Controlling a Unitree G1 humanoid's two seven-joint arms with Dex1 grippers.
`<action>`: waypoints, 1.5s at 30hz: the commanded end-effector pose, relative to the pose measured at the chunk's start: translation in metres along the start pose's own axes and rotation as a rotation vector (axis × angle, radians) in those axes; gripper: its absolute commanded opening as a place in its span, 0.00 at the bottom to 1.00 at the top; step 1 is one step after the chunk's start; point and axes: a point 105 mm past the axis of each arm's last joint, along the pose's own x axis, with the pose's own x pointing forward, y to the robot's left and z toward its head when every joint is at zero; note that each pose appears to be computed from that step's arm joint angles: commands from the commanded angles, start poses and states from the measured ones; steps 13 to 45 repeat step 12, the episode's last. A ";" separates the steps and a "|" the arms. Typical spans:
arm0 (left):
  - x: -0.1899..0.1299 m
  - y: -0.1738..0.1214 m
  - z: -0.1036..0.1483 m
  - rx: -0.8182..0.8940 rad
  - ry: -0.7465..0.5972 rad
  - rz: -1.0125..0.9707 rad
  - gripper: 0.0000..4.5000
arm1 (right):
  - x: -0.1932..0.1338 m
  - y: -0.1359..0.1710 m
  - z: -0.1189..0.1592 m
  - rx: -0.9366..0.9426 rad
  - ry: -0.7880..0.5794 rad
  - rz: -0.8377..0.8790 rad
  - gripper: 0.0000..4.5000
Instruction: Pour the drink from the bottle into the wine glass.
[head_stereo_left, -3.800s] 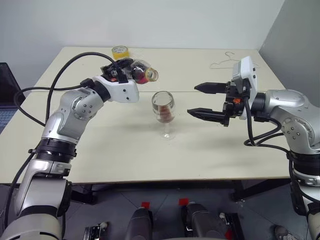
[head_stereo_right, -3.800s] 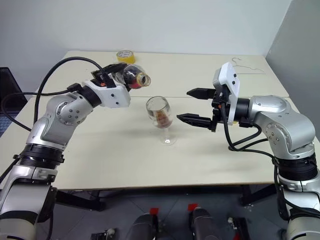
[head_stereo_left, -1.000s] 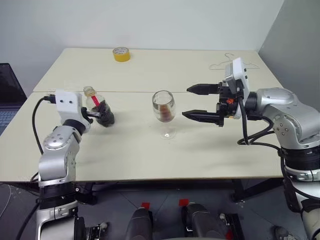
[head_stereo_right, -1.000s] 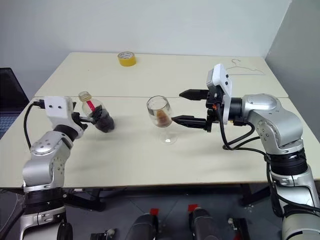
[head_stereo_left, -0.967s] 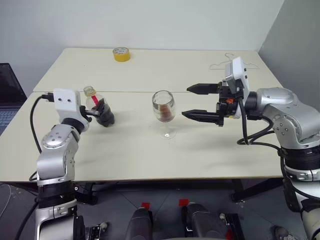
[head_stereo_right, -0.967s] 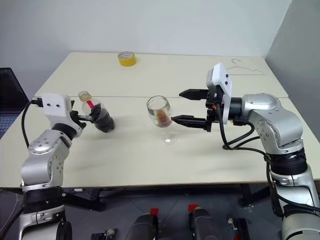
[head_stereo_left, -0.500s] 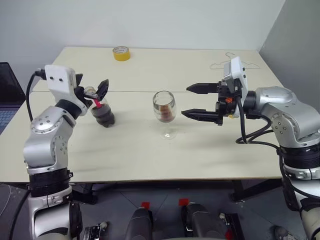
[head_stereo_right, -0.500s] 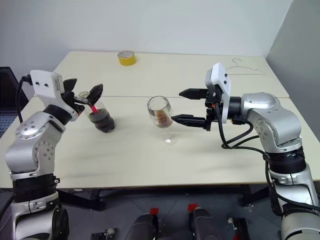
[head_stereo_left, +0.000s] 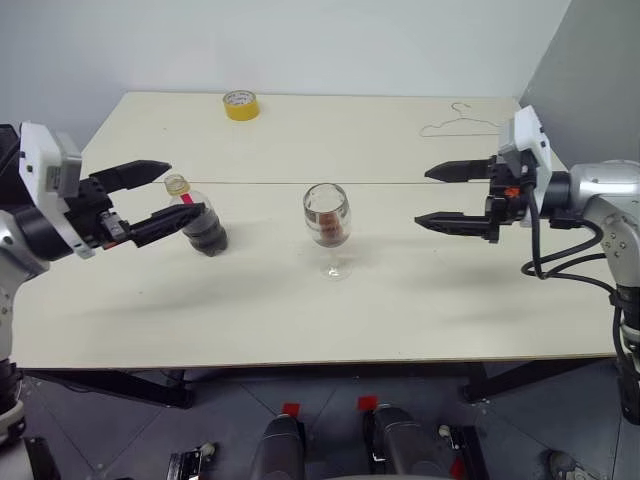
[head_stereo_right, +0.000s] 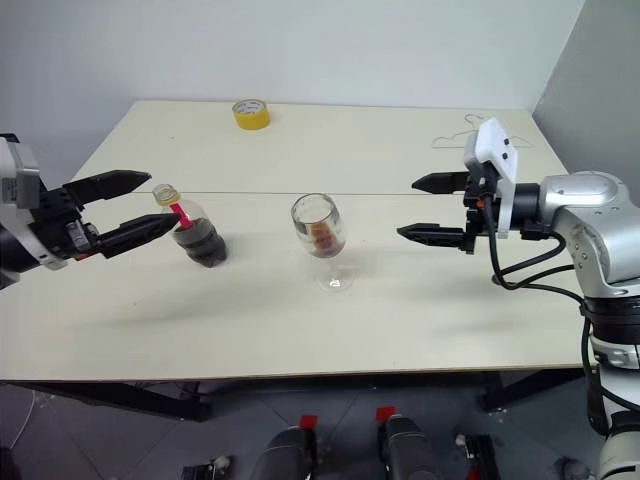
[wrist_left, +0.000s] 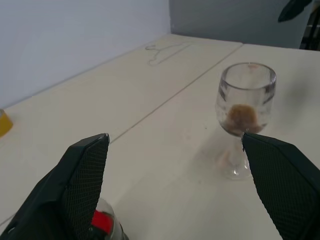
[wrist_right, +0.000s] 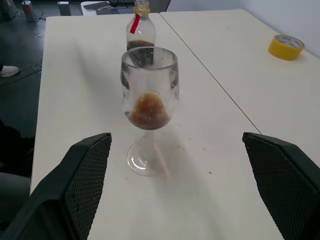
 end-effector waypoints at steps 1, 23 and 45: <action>-0.015 0.001 0.009 0.038 0.015 -0.034 0.99 | -0.017 -0.009 0.005 -0.040 0.001 -0.034 1.00; -0.030 -0.008 0.002 -0.024 0.073 -0.118 0.99 | -0.024 -0.008 -0.003 -0.029 0.034 -0.015 1.00; -0.030 -0.008 0.002 -0.024 0.073 -0.118 0.99 | -0.024 -0.008 -0.003 -0.029 0.034 -0.015 1.00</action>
